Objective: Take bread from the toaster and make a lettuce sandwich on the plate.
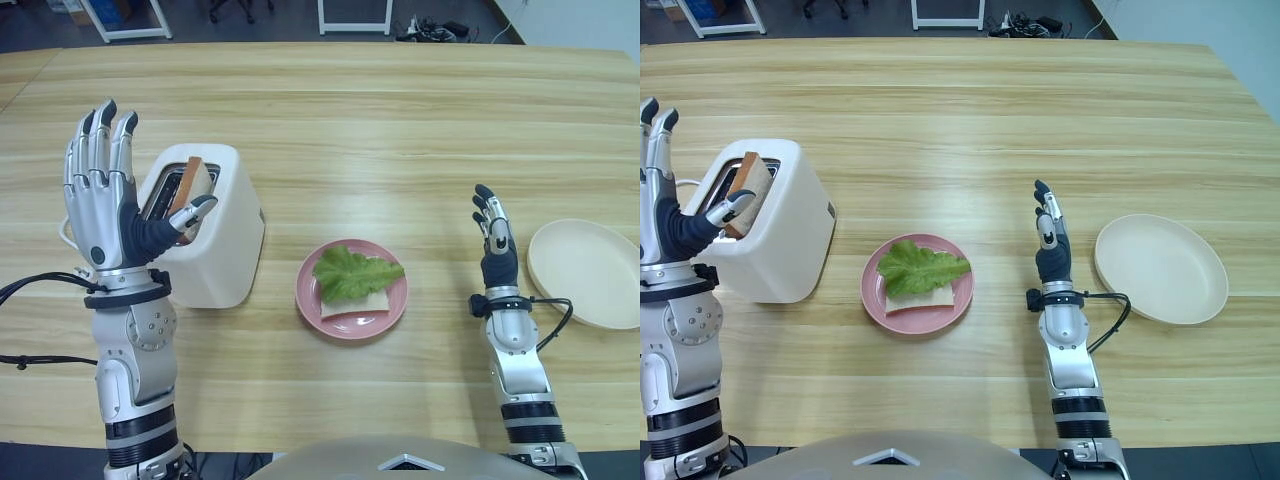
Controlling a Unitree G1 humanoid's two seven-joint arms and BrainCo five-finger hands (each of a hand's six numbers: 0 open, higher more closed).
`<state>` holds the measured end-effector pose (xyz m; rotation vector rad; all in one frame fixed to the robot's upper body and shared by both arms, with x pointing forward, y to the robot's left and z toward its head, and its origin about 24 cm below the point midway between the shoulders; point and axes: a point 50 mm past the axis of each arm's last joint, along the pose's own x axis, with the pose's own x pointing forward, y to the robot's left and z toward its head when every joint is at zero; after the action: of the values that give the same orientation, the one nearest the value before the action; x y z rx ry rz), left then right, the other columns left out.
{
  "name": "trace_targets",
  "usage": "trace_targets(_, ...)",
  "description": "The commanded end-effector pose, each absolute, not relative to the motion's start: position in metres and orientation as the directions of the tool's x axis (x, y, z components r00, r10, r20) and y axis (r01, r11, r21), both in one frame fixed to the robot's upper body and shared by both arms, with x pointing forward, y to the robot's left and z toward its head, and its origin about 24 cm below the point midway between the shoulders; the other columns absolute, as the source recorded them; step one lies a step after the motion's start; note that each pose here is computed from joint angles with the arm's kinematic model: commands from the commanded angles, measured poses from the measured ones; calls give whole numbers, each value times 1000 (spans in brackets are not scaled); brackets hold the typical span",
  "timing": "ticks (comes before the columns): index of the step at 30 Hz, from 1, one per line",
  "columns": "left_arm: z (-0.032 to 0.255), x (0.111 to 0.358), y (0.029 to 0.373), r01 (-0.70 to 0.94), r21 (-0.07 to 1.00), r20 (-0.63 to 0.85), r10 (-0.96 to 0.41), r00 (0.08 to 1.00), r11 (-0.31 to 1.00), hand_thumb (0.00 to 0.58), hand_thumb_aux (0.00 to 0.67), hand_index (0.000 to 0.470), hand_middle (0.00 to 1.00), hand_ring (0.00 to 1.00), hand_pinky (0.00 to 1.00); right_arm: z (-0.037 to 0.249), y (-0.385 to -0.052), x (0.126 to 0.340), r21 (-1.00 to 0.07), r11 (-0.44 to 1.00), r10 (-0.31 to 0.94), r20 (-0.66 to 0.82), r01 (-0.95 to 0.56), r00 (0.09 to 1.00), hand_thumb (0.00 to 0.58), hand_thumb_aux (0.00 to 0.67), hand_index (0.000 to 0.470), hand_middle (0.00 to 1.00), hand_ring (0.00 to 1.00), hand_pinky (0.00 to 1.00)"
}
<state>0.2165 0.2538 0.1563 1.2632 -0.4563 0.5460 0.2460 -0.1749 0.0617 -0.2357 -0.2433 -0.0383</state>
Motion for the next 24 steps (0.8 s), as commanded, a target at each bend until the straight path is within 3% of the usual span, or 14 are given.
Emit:
trace_targets(1,136,220,262,-494,846,465,174,868,200,0,0,0,0,0,0,58,-176,245,-242,968,-11,231,69,973,0,0,0,0,0,0)
trace_targets(6,119,222,265,-385,895,347,192,918,224,0,0,0,0,0,0,57,-177,245,-250,966,-11,225,69,974,0,0,0,0,0,0)
trace_targets(7,117,222,265,-370,900,331,192,924,231,45,26,18,0,0,0,57,-177,245,-251,966,-11,224,68,975,0,0,0,0,0,0)
trace_targets(8,115,222,265,-360,902,319,197,927,236,212,137,96,0,0,0,56,-177,245,-253,965,-10,223,67,975,0,0,0,0,0,0)
trace_targets(9,115,221,265,-352,903,309,200,930,245,325,226,159,0,0,0,56,-177,244,-254,965,-10,222,67,975,0,0,0,0,0,0)
trace_targets(10,114,221,265,-346,903,301,202,932,254,456,360,253,0,0,0,56,-178,244,-255,965,-10,221,68,975,0,0,0,0,0,0)
trace_targets(11,113,221,265,-338,904,290,204,935,263,523,460,323,0,0,0,56,-178,244,-255,964,-10,220,68,975,0,0,0,0,0,0)
trace_targets(12,112,221,265,-332,901,281,205,938,281,580,654,459,149,149,149,56,-178,243,-256,964,-11,220,69,976,0,0,0,0,0,0)
trace_targets(14,112,220,264,-339,887,283,213,935,312,580,670,470,1000,1000,1000,56,-179,243,-257,964,-11,218,69,976,0,0,0,0,0,0)
trace_targets(19,130,218,262,-496,809,442,228,867,316,580,670,470,1000,1000,1000,55,-180,242,-261,963,-14,214,71,977,0,0,0,0,0,0)
trace_targets(24,170,200,251,-801,527,802,146,579,284,580,670,470,1000,1000,1000,53,-179,242,-262,962,-18,207,73,978,0,0,0,0,0,0)
